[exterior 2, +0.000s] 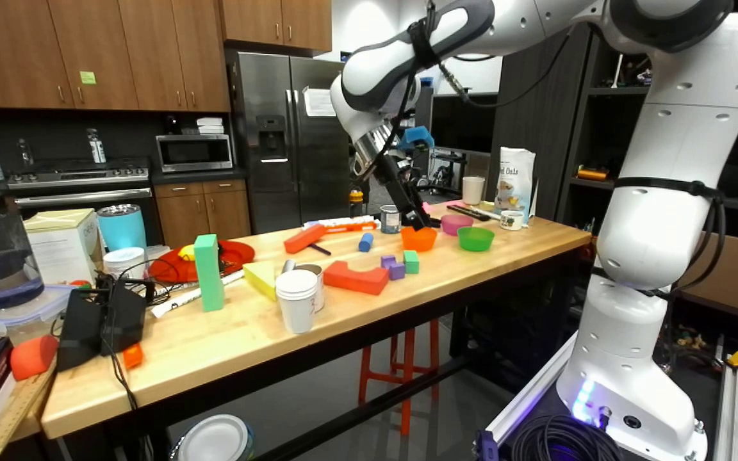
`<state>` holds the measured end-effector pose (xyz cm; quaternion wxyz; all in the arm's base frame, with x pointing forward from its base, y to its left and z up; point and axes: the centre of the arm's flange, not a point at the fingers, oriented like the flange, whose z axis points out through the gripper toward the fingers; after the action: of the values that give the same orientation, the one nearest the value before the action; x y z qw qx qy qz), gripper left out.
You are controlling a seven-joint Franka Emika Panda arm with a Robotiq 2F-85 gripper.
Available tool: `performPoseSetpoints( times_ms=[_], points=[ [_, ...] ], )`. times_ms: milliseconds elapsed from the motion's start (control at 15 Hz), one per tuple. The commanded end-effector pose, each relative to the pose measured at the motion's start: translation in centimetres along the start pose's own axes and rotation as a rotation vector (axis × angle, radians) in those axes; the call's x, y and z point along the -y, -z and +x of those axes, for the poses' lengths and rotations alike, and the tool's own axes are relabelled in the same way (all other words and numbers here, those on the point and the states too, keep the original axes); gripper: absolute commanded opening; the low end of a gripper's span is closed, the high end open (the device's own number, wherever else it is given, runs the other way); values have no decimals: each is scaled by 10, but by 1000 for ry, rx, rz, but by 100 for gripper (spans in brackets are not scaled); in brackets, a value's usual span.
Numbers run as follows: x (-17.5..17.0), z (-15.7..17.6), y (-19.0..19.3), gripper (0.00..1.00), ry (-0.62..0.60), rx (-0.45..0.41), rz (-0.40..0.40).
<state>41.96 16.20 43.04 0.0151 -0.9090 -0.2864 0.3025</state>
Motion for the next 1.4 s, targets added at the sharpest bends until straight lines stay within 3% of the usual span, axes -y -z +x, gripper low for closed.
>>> performPoseSetpoints(
  times_ms=[0, 267, 600, 933, 1333],
  points=[
    [48, -22, 10, 100, 86, 4, -183],
    [101, -22, 8, 100, 183, 13, -391],
    [164, -3, -25, 100, 292, -16, -643],
    [212, 29, -62, 100, 360, -258, -800],
    [243, 44, -91, 100, 401, -613, -813]
  ],
)
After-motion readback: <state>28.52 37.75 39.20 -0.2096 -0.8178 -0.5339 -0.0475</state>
